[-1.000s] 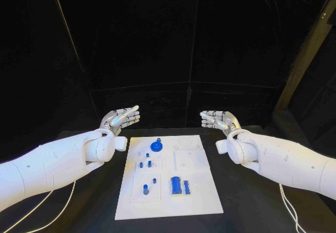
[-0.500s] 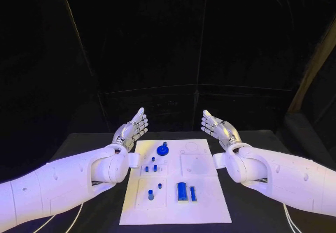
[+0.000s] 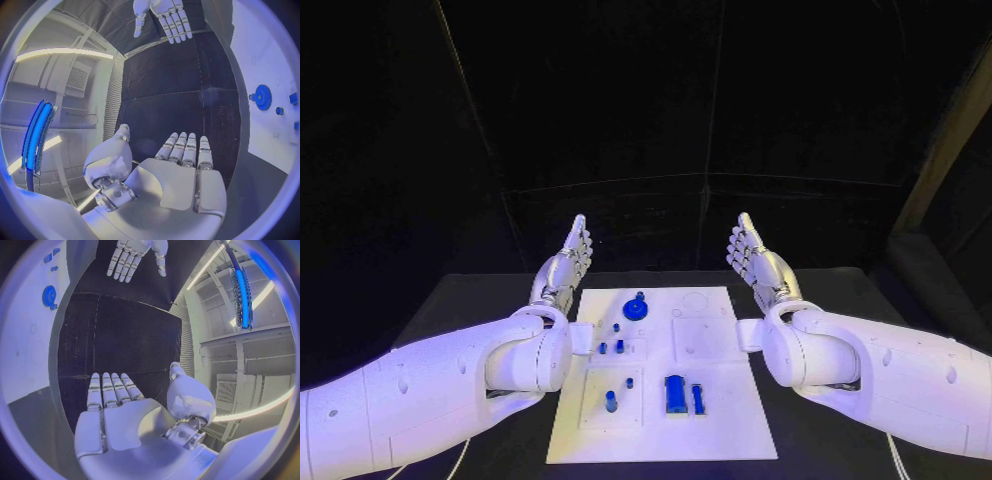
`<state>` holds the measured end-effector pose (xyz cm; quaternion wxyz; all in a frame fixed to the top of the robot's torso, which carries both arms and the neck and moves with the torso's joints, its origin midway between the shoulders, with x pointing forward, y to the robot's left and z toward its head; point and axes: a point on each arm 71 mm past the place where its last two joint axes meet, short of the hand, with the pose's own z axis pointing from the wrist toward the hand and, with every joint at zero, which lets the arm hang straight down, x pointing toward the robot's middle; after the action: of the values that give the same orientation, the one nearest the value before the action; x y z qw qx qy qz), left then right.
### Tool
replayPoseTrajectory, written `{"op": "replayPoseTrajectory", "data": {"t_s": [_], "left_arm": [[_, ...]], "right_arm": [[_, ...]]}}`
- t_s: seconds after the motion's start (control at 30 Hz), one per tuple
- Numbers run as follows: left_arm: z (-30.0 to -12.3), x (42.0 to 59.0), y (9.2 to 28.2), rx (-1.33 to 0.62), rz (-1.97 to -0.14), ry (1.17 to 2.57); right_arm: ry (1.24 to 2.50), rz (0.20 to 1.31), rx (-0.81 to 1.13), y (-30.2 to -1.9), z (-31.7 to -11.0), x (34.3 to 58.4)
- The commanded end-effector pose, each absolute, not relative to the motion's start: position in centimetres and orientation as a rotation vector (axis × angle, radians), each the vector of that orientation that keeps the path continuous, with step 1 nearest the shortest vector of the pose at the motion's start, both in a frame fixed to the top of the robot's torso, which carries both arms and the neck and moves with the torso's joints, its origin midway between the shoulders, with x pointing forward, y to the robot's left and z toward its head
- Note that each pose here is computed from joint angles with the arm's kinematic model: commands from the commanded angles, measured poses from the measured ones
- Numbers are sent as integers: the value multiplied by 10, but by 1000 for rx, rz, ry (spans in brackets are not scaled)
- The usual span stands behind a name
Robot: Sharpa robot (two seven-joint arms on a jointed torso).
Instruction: Assemble the parts on the task board
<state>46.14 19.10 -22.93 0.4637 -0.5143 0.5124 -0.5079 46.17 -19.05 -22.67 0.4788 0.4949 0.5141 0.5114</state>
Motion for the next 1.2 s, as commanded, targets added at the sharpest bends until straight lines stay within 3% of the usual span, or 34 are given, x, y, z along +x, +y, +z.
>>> {"op": "replayPoseTrajectory", "data": {"t_s": [0.03,1.2], "left_arm": [[-224,462,192,-1209,-1229,1218],[-224,462,192,-1209,-1229,1218]], "right_arm": [[1218,1229,1209,-192,-224,462],[1218,1229,1209,-192,-224,462]]}}
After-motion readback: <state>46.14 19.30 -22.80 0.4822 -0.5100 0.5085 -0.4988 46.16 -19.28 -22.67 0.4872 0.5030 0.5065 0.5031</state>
